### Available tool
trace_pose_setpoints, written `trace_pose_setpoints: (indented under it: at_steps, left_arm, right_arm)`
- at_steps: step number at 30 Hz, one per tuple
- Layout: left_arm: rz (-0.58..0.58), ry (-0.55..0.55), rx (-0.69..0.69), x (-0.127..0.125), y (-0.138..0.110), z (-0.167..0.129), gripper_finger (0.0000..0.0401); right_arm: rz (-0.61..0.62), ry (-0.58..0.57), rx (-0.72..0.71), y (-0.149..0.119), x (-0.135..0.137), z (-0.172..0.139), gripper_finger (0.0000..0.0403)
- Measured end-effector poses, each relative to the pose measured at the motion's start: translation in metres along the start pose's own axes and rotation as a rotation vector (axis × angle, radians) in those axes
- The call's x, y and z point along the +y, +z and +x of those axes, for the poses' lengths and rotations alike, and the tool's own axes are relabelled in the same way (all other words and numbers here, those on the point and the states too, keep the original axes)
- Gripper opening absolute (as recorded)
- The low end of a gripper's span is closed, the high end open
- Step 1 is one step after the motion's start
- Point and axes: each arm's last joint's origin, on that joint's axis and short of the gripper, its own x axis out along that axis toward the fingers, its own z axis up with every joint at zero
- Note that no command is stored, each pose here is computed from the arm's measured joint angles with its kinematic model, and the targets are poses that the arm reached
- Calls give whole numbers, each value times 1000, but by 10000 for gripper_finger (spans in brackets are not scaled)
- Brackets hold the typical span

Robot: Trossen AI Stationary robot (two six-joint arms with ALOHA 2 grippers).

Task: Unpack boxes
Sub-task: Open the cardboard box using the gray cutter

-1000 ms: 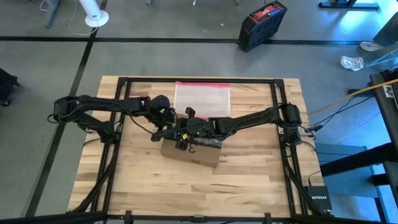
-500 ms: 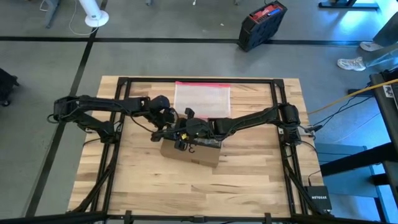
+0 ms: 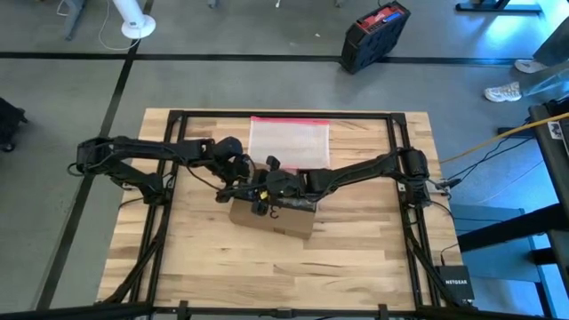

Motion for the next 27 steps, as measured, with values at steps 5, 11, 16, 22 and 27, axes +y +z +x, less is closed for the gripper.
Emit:
trace_pose_setpoints:
  at_steps: [5, 11, 16, 22, 27]
  left_arm:
    - [1, 1, -6, 0, -3, 2, 249]
    - [0, 4, -5, 0, -3, 2, 249]
    - [0, 5, -3, 0, -3, 2, 249]
    - [-1, 8, 0, 0, -3, 2, 249]
    - [-1, 9, 1, 0, -3, 2, 249]
  right_arm:
    - [-16, -4, 41, -1, 3, -7, 63]
    - [-36, -11, 81, 0, 3, -16, 63]
    - [-54, -20, 122, 2, 0, -24, 63]
    - [-82, -23, 201, 2, -1, -39, 63]
    - [-97, -14, 271, 2, -3, -52, 63]
